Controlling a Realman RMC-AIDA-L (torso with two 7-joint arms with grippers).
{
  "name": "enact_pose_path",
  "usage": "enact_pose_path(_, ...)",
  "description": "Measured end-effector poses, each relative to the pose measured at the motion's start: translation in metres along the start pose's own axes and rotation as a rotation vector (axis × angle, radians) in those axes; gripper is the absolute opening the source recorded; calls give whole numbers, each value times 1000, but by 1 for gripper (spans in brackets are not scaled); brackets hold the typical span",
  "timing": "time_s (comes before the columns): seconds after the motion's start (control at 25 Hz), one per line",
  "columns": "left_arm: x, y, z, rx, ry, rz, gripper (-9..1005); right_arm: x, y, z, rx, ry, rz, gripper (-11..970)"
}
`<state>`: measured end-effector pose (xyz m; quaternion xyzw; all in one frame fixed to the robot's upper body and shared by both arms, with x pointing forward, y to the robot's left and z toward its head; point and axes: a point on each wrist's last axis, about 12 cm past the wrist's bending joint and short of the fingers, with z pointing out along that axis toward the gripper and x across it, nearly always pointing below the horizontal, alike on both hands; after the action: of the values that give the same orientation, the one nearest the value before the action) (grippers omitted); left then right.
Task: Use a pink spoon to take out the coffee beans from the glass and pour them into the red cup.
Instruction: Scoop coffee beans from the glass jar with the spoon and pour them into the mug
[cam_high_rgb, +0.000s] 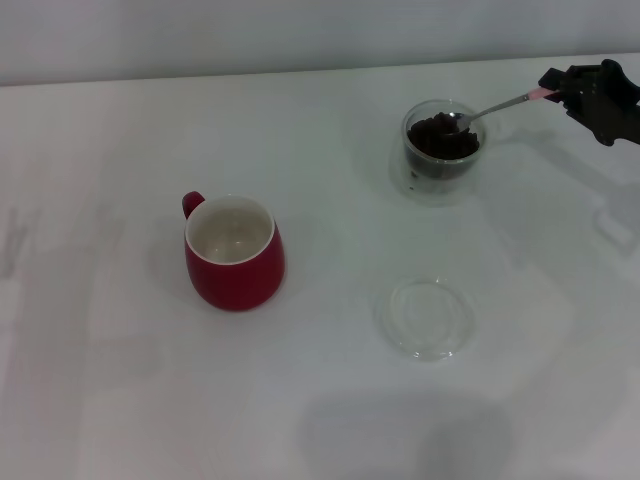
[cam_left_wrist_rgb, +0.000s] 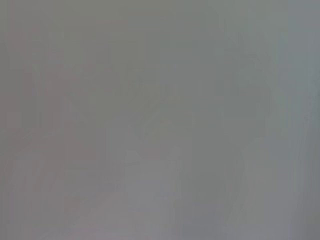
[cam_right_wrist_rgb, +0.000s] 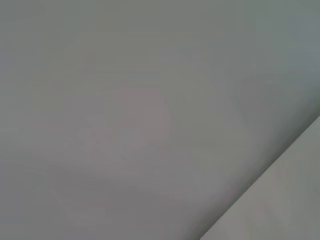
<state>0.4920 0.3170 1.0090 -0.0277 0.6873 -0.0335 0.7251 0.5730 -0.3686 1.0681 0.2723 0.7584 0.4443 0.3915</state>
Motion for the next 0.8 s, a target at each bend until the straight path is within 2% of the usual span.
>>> enact_pose_path(0.36,0,-1,1,3,-2,-2,890,-4,-3,-5,-9,21,54,145)
enact_pose_path(0.8,-1,-2,3,5,-1,-2,891,-4,11,-5,-89,86,96,145)
